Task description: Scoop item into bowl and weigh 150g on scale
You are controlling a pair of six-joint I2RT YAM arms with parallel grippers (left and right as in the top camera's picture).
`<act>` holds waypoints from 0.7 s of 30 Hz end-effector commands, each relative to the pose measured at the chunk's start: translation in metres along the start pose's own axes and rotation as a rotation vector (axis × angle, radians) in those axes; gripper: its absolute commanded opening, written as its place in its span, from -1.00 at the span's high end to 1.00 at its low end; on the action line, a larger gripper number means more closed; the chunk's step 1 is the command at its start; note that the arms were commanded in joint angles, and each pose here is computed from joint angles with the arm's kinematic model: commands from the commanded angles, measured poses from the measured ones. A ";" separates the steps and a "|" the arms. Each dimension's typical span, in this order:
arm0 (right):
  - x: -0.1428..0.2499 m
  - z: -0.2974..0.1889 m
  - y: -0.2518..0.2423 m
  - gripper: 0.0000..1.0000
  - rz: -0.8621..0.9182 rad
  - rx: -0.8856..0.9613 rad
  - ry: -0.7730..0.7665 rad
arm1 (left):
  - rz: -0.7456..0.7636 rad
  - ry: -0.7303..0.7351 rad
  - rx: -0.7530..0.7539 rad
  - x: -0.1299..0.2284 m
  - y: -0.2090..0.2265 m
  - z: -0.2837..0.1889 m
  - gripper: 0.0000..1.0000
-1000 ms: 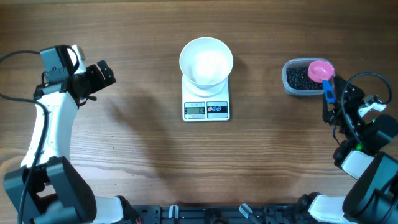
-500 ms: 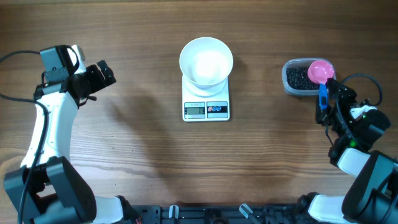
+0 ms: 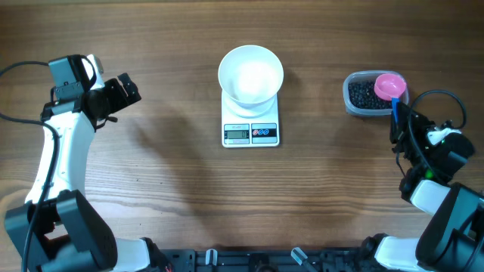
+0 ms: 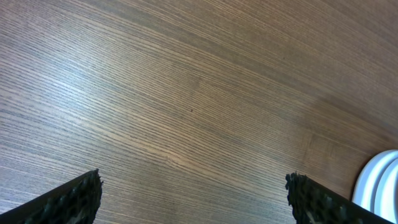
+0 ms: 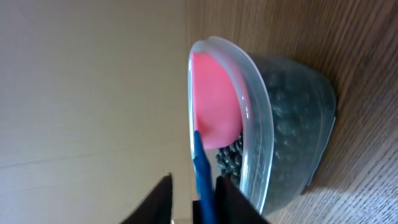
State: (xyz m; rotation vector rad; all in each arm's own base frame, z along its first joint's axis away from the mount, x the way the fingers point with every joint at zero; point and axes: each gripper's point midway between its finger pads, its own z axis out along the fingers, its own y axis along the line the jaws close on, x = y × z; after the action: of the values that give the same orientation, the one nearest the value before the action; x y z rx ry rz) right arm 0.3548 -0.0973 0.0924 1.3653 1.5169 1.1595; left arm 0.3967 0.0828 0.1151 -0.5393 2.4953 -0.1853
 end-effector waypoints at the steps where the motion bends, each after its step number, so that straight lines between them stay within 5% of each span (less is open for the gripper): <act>1: -0.003 0.002 -0.003 0.56 -0.003 0.011 -0.018 | 0.026 -0.026 -0.001 -0.006 -0.001 -0.007 -1.00; 8: -0.008 0.002 -0.005 0.56 -0.013 0.019 -0.048 | 0.026 -0.026 -0.001 -0.006 -0.001 -0.007 -1.00; 11: -0.008 0.002 -0.007 0.82 -0.085 0.028 -0.047 | 0.026 -0.026 -0.001 -0.006 -0.001 -0.007 -1.00; 21: 0.008 0.002 0.016 0.91 -0.138 -0.067 0.050 | 0.026 -0.026 -0.001 -0.006 -0.001 -0.007 -1.00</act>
State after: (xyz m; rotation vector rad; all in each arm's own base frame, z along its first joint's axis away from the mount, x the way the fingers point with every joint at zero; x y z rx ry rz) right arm 0.3563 -0.0983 0.0973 1.2665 1.5465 1.1070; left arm 0.3967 0.0828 0.1150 -0.5399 2.4955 -0.1855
